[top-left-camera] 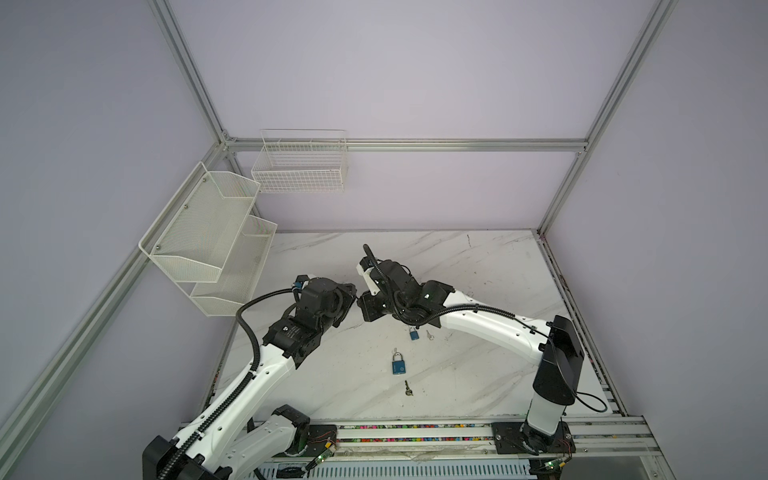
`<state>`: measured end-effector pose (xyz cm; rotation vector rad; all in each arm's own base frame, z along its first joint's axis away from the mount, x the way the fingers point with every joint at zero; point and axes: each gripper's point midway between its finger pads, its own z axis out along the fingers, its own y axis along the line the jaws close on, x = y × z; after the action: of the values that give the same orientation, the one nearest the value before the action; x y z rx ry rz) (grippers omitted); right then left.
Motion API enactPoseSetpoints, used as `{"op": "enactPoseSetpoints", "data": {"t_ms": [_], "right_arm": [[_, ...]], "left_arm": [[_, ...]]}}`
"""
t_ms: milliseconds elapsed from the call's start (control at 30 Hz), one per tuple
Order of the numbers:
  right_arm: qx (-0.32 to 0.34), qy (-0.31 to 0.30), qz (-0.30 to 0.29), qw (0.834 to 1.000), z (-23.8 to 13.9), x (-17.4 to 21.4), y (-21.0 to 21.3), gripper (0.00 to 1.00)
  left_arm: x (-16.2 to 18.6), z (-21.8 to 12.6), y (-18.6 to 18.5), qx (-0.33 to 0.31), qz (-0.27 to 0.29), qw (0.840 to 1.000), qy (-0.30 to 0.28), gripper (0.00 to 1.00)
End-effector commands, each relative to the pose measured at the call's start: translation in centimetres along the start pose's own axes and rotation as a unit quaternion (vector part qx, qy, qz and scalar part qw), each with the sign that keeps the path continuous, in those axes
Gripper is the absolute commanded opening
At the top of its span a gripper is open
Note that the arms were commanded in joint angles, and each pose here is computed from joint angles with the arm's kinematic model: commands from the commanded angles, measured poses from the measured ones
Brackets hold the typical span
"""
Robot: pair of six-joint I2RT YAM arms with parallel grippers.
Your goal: Unlock with the key
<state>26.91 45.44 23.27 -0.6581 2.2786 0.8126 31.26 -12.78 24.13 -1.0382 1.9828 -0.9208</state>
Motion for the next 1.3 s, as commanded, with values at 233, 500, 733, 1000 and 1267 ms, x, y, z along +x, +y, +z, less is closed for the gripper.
{"op": "enactPoseSetpoints", "data": {"t_ms": [233, 500, 733, 1000, 1267], "right_arm": [[-0.016, -0.012, -0.011, 1.000, 0.6, -1.2, 1.2, 0.00], [0.057, -0.054, -0.048, 0.996, 0.1, -3.7, -0.7, 0.00], [-0.007, -0.090, -0.030, 0.995, -0.9, -5.8, 2.0, 0.00], [-0.237, -0.075, 0.032, 0.968, -4.0, -6.5, 9.7, 0.00], [-0.006, -0.116, 0.012, 0.993, -1.6, -6.5, 1.4, 0.00]], "left_arm": [[0.9, -0.8, -3.1, 0.061, -0.002, 0.998, 0.035, 0.01], [3.5, 0.0, -2.4, 0.027, 0.037, 0.997, 0.065, 0.00], [5.4, 0.3, -2.5, 0.021, 0.017, 0.995, 0.091, 0.00], [6.2, -0.3, -3.5, 0.051, 0.015, 0.993, 0.107, 0.00], [6.3, -0.3, -2.8, 0.039, 0.027, 0.993, 0.111, 0.00]]}}
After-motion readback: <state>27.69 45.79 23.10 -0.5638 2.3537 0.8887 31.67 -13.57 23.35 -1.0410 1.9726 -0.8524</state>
